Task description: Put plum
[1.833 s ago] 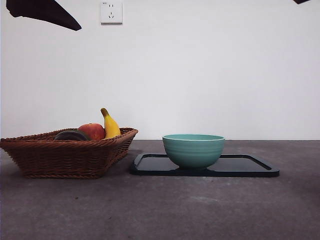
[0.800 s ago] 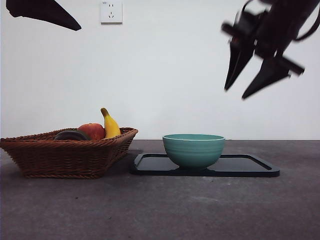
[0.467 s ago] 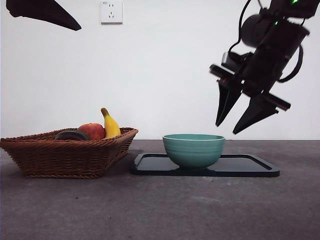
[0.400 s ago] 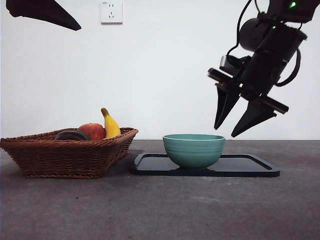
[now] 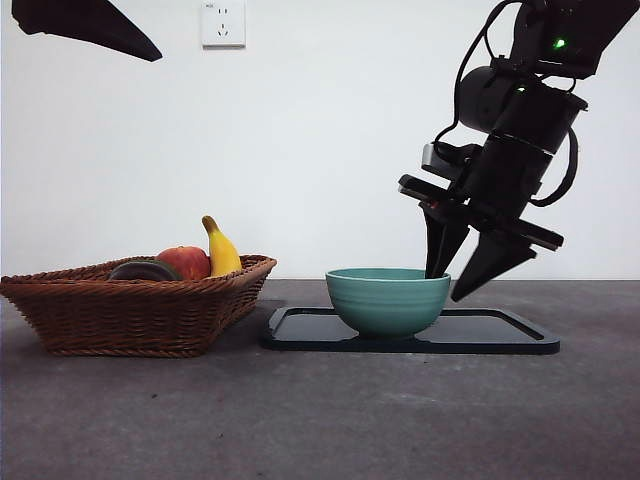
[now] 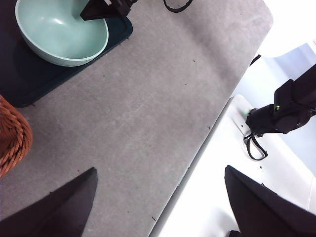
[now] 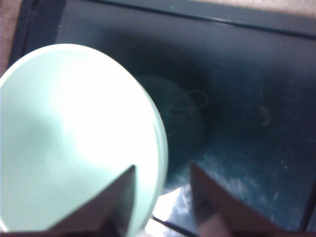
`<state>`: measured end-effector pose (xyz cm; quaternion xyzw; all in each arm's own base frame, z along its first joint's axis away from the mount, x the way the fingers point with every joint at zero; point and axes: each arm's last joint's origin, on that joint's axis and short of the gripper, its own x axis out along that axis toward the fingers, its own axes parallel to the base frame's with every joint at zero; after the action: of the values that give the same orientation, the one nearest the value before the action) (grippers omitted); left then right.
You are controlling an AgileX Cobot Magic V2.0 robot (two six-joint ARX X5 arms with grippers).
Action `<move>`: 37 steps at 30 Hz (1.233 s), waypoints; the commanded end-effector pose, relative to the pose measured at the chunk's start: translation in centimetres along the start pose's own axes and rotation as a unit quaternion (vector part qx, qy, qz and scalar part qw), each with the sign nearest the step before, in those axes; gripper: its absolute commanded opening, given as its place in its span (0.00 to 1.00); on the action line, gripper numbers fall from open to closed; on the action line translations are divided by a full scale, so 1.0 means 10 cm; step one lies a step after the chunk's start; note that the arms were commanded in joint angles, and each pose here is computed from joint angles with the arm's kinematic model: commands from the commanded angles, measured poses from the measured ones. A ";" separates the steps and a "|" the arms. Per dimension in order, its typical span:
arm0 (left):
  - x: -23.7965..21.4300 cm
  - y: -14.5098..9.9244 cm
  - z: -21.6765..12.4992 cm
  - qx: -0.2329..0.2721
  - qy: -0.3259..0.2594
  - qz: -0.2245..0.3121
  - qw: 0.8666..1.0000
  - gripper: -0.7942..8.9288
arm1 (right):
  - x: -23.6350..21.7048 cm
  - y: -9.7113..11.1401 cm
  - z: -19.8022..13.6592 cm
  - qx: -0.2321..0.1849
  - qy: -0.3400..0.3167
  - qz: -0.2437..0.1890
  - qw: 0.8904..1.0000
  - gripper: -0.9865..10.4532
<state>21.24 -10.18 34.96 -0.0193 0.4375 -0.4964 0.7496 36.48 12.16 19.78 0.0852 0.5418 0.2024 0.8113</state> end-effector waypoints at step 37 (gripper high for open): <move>-0.01 -0.02 0.04 0.006 0.002 -0.003 1.000 0.50 | -1.56 0.71 -0.57 -0.126 -0.072 0.014 0.989 0.09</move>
<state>21.10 -10.12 34.87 -0.0213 0.4461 -0.4945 0.7456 24.29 11.28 33.80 0.0129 0.4452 0.2711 0.8533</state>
